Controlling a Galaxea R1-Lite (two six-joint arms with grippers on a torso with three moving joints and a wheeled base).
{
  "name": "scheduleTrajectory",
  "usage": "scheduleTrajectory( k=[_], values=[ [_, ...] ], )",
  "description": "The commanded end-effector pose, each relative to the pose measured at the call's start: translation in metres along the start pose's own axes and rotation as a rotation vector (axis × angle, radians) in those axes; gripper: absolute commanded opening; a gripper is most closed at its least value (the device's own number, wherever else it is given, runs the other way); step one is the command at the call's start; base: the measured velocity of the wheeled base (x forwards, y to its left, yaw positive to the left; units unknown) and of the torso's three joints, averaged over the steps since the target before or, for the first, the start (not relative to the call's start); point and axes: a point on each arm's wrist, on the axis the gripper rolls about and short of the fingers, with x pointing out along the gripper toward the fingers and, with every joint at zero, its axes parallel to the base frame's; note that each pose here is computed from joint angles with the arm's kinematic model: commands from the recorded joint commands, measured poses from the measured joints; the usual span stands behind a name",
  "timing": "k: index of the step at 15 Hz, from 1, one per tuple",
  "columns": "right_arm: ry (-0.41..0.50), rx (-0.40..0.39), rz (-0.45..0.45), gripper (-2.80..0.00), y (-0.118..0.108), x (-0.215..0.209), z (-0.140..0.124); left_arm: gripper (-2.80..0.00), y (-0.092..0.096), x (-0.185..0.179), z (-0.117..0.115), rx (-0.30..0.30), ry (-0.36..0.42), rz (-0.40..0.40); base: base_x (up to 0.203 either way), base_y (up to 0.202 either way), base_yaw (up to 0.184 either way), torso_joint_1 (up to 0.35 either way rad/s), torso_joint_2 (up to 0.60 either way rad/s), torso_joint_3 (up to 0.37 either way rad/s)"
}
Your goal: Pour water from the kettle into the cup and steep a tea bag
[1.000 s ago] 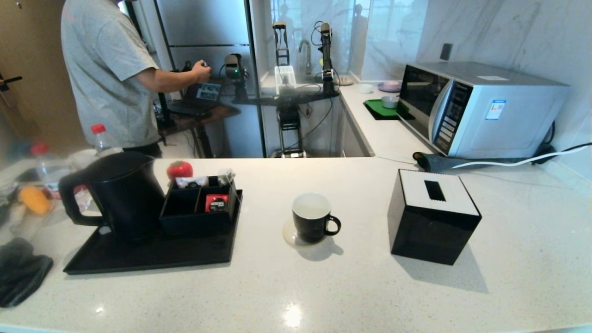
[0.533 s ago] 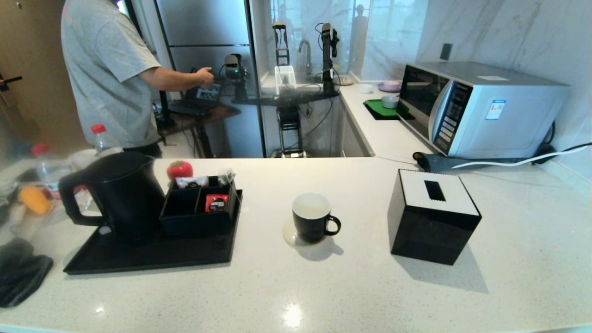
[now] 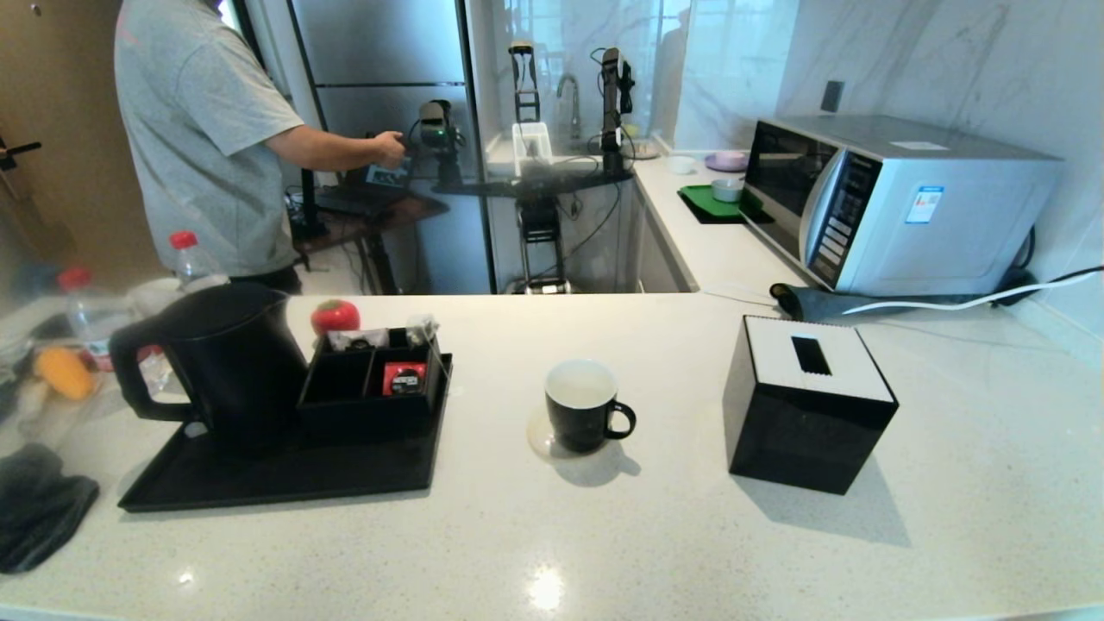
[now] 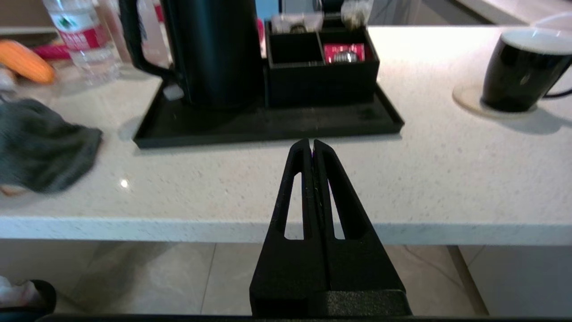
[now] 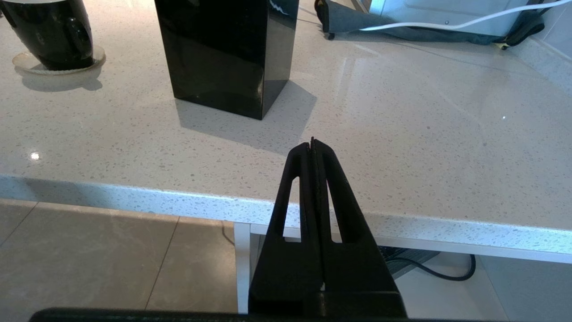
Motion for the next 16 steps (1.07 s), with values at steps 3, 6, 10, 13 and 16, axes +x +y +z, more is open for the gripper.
scheduleTrajectory(
  k=[3, 6, 10, 13, 16],
  values=[
    [0.001, -0.001, 0.001, -2.80, 0.000, 0.000, 0.000, -2.80, 0.000, -0.003, 0.048, -0.001, 0.047, 0.007, 0.000, 0.000, 0.000, 0.000, 0.00, 0.000],
    [0.001, -0.001, 0.001, -2.80, 0.000, 0.000, 0.000, -2.80, 0.001, 0.023, 0.080, -0.010, 0.124, 0.072, 0.000, 0.000, 0.000, 0.000, 0.00, 0.000],
    [0.001, -0.001, 0.001, -2.80, 0.000, 0.000, 0.000, -2.80, 0.003, 0.085, 0.116, -0.025, 0.181, 0.267, 0.000, 0.000, 0.000, 0.000, 0.00, 0.000],
    [0.001, -0.001, 0.001, -2.80, 0.000, 0.000, 0.000, -2.80, 0.005, 0.126, 0.124, -0.035, 0.221, 0.444, 0.000, 0.000, 0.000, 0.000, 0.00, 0.000],
    [0.001, -0.001, 0.001, -2.80, 0.000, 0.000, 0.000, -2.80, 0.010, 0.129, 0.105, -0.012, 0.364, 0.555, 0.000, 0.000, 0.000, 0.000, 0.00, 0.000]
  ],
)
